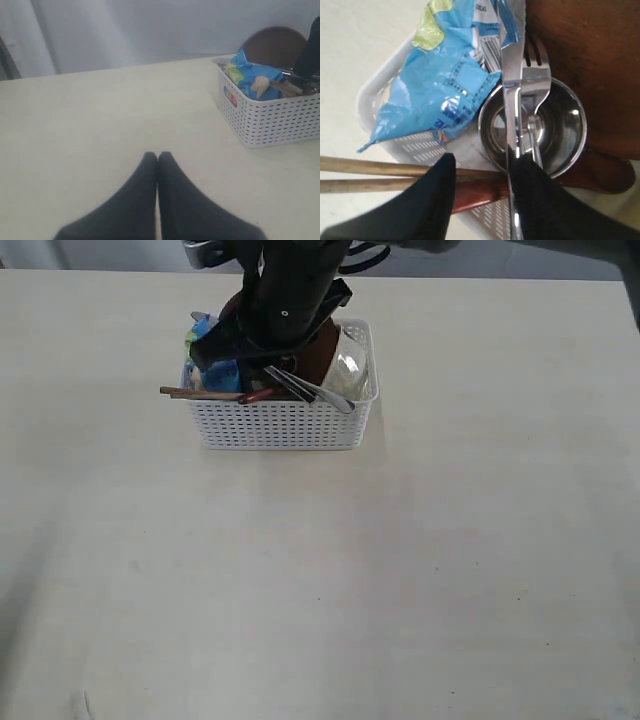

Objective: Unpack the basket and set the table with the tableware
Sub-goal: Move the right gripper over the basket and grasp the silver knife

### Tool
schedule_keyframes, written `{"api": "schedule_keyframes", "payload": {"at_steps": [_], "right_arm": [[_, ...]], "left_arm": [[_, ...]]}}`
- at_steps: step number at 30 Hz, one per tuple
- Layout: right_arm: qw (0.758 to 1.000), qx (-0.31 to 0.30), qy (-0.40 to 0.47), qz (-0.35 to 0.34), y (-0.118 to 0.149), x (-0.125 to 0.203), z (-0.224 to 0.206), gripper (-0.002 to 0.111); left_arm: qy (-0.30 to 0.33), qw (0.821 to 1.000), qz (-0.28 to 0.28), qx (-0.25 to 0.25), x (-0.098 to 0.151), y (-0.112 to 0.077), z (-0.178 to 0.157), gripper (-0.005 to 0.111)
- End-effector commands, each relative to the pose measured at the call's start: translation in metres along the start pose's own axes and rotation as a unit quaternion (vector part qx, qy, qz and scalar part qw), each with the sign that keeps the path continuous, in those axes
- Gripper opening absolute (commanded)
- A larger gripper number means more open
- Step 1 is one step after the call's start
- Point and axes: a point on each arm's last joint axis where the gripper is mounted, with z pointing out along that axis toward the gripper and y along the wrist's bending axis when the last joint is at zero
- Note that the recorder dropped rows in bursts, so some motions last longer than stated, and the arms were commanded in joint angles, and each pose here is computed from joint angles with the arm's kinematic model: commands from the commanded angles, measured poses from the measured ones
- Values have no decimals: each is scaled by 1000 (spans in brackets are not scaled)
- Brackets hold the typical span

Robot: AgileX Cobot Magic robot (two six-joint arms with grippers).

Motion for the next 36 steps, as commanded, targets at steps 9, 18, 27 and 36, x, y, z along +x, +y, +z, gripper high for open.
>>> {"api": "schedule_keyframes", "payload": {"at_steps": [9, 18, 27, 36], "right_arm": [[1000, 15, -2, -17, -4, 1, 21, 38], [1000, 15, -4, -17, -4, 1, 21, 38], [999, 25, -3, -28, -6, 1, 20, 12], [999, 26, -14, -36, -6, -3, 10, 0]], "left_arm": [[-5, 1000, -2, -1, 0, 0, 0, 0], [-5, 1000, -2, -1, 0, 0, 0, 0], [-5, 1000, -2, -1, 0, 0, 0, 0], [-5, 1000, -2, -1, 0, 0, 0, 0]]}}
